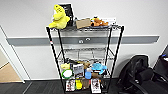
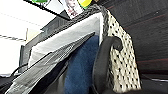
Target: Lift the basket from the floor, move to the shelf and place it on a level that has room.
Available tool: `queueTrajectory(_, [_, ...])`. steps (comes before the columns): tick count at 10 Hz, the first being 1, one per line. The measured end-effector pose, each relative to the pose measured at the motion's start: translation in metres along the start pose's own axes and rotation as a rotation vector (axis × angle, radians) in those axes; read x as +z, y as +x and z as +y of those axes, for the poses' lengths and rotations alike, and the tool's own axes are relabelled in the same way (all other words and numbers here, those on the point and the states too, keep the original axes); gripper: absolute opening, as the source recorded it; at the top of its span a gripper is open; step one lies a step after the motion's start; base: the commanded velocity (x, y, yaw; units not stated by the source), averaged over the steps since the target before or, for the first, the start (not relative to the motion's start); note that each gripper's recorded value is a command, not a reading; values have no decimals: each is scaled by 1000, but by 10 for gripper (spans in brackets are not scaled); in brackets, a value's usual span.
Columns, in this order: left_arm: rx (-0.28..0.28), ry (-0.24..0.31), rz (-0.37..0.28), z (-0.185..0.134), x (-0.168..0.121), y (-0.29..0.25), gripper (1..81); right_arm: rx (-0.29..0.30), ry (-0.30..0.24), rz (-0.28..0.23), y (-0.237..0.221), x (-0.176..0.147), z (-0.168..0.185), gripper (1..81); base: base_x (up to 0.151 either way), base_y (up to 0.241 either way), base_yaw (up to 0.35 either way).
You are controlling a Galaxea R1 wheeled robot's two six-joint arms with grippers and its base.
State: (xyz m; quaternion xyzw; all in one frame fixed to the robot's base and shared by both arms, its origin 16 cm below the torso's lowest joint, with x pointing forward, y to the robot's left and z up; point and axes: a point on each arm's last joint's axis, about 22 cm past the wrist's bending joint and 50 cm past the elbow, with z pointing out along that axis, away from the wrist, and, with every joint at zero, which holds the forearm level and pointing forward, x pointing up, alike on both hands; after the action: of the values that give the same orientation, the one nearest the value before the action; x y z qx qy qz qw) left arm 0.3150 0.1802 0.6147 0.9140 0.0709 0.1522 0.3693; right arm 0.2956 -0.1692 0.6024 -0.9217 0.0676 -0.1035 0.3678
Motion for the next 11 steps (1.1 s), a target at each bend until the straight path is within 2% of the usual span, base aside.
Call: queueTrajectory(11, [-6,2,-5,-2,0,-6,10,11,-3,5,-7,1,4,10,110,0,0])
